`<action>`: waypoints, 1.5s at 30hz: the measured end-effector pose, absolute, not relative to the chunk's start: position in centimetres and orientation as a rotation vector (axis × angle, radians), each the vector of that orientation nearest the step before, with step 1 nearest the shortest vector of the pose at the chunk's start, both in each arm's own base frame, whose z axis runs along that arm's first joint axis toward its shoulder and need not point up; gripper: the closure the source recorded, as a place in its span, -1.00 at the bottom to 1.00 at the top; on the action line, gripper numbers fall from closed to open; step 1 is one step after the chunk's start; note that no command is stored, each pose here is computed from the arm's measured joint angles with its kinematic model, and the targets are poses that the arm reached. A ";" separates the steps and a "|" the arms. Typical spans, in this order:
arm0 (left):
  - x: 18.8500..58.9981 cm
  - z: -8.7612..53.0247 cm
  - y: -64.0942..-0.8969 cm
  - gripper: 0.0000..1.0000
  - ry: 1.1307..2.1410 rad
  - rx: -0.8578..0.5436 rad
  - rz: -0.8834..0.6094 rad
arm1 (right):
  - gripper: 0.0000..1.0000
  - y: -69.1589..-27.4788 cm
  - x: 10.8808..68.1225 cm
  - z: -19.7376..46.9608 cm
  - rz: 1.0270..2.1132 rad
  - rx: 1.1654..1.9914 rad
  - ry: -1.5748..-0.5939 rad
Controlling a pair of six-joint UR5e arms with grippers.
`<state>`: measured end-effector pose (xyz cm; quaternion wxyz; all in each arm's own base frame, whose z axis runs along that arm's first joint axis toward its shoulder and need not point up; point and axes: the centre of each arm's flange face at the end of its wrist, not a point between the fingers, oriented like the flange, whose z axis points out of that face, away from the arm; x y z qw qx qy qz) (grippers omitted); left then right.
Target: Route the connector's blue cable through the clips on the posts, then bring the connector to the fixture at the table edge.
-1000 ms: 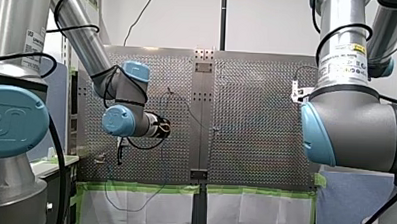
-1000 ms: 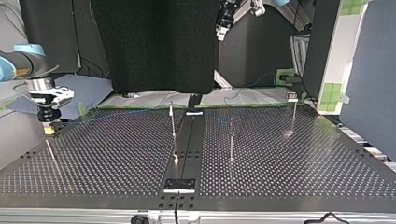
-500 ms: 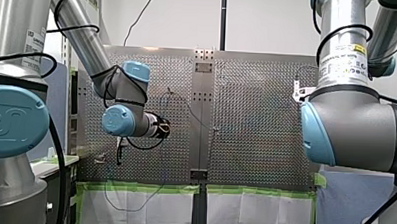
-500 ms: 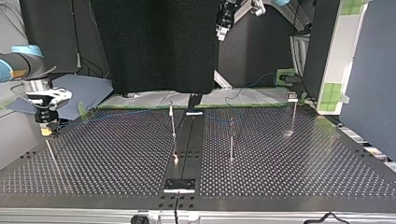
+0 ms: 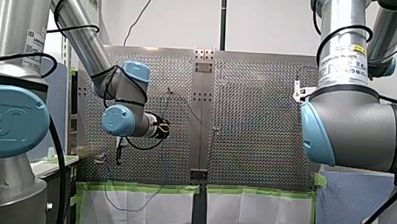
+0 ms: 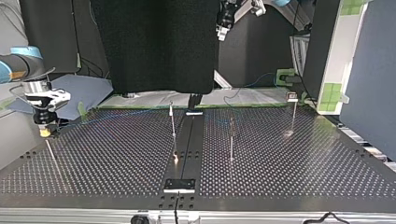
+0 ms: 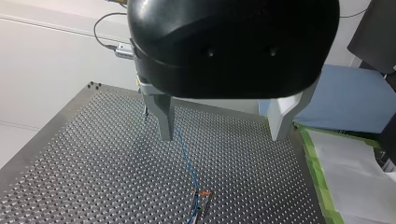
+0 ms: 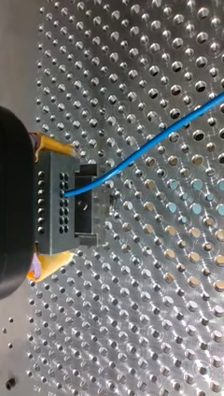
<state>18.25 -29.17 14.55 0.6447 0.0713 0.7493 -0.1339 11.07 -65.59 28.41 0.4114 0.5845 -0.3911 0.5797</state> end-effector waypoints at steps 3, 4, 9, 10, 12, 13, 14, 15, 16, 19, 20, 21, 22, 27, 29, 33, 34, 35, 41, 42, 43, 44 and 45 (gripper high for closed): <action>18.2 14.5 -29.2 -1.00 1.707 0.163 -0.304 | 1.00 -65.6 11.2 28.3 1.463 1.475 -0.981; 18.2 14.5 -29.2 -1.00 1.707 0.162 -0.304 | 1.00 -65.7 11.2 28.3 1.465 1.476 -0.979; 18.3 14.6 -29.2 -1.00 1.705 0.161 -0.305 | 1.00 -65.8 11.4 28.1 1.471 1.480 -0.978; 18.4 14.6 -29.2 -1.00 1.704 0.161 -0.305 | 1.00 -65.8 11.5 28.0 1.472 1.480 -0.977; 18.4 14.6 -29.3 -1.00 1.704 0.161 -0.306 | 1.00 -65.8 11.5 28.0 1.474 1.481 -0.978; 18.4 14.6 -29.3 -1.00 1.704 0.161 -0.306 | 1.00 -65.9 11.5 28.0 1.474 1.481 -0.978; 18.4 14.7 -29.3 -1.00 1.704 0.161 -0.306 | 1.00 -65.9 11.5 27.9 1.475 1.480 -0.979; 18.4 14.7 -29.3 -1.00 1.704 0.161 -0.306 | 1.00 -66.0 11.5 27.9 1.475 1.480 -0.979; 18.4 14.7 -29.3 -1.00 1.703 0.161 -0.306 | 1.00 -66.0 11.6 27.9 1.476 1.481 -0.979; 18.4 14.7 -29.3 -1.00 1.703 0.161 -0.306 | 1.00 -66.1 11.7 27.9 1.478 1.482 -0.980; 18.4 14.7 -29.3 -1.00 1.703 0.161 -0.306 | 1.00 -66.1 11.7 28.0 1.480 1.482 -0.980; 18.4 14.7 -29.3 -1.00 1.703 0.161 -0.306 | 1.00 -66.1 11.8 28.0 1.481 1.482 -0.980; 18.4 14.7 -29.3 -1.00 1.703 0.161 -0.306 | 1.00 -66.2 11.8 28.0 1.482 1.481 -0.979; 18.4 14.7 -29.3 -1.00 1.703 0.160 -0.306 | 1.00 -66.4 12.1 28.4 1.488 1.479 -0.972; 18.4 14.7 -29.3 -1.00 1.703 0.160 -0.307 | 1.00 -66.4 12.1 28.4 1.489 1.480 -0.971; 18.4 14.7 -29.3 -1.00 1.703 0.160 -0.307 | 1.00 -66.4 12.2 28.4 1.490 1.480 -0.970; 18.4 14.7 -29.3 -1.00 1.703 0.160 -0.307 | 1.00 -66.4 12.2 28.4 1.490 1.480 -0.969; 18.4 14.7 -29.3 -1.00 1.703 0.159 -0.307 | 1.00 -66.4 12.2 28.4 1.490 1.479 -0.969; 18.4 14.7 -29.3 -1.00 1.703 0.159 -0.307 | 1.00 -66.5 12.2 28.4 1.491 1.476 -0.963; 18.4 14.7 -29.3 -1.00 1.703 0.159 -0.307 | 1.00 -66.5 12.2 28.4 1.492 1.475 -0.962; 18.4 14.7 -29.3 -1.00 1.703 0.159 -0.307 | 1.00 -66.5 12.2 28.4 1.492 1.473 -0.959; 18.4 14.7 -29.3 -1.00 1.703 0.159 -0.307 | 1.00 -66.5 12.3 28.4 1.492 1.473 -0.956; 18.4 14.7 -29.3 -1.00 1.703 0.159 -0.307 | 1.00 -66.5 12.3 28.4 1.491 1.472 -0.953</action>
